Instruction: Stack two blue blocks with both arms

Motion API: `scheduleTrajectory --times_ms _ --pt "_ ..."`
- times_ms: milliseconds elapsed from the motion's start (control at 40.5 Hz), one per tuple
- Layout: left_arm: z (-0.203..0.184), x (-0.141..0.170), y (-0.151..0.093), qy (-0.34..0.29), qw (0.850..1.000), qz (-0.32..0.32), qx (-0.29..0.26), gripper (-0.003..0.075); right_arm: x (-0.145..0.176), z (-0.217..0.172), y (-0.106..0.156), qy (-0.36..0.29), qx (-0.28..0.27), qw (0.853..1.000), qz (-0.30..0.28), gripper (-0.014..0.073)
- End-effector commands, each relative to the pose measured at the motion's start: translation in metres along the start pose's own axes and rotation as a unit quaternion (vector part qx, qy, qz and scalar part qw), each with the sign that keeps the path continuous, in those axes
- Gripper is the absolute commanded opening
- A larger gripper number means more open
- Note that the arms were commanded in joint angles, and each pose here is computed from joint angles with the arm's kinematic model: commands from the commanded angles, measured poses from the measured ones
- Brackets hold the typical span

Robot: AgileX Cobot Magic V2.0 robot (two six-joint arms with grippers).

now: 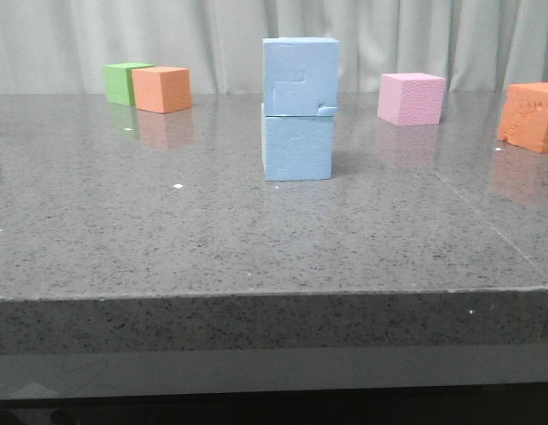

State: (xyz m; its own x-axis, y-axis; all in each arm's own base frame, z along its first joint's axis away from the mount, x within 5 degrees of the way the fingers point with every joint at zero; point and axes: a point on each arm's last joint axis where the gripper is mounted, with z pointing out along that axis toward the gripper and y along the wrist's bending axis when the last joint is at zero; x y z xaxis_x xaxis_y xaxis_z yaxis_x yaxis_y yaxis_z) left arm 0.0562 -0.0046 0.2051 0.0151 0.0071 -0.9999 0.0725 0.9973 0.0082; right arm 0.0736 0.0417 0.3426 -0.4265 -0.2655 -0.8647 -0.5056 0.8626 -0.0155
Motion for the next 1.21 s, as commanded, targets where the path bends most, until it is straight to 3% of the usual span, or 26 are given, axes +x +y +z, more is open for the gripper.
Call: scheduleTrajectory --times_ms 0,148,1185 --pt "-0.0018 -0.0079 0.0016 -0.051 0.999 -0.006 -0.009 -0.002 -0.0121 -0.0043 -0.0015 -0.044 0.009 0.999 -0.006 -0.0068" --pt "-0.002 -0.008 0.0015 -0.052 0.998 -0.03 -0.007 -0.002 -0.0121 -0.0043 -0.0015 -0.044 0.009 0.999 -0.006 -0.0068" --pt "-0.002 -0.008 0.0014 -0.052 0.999 -0.016 -0.007 -0.002 -0.0121 -0.0043 -0.0015 -0.044 0.009 0.999 -0.006 -0.0068"
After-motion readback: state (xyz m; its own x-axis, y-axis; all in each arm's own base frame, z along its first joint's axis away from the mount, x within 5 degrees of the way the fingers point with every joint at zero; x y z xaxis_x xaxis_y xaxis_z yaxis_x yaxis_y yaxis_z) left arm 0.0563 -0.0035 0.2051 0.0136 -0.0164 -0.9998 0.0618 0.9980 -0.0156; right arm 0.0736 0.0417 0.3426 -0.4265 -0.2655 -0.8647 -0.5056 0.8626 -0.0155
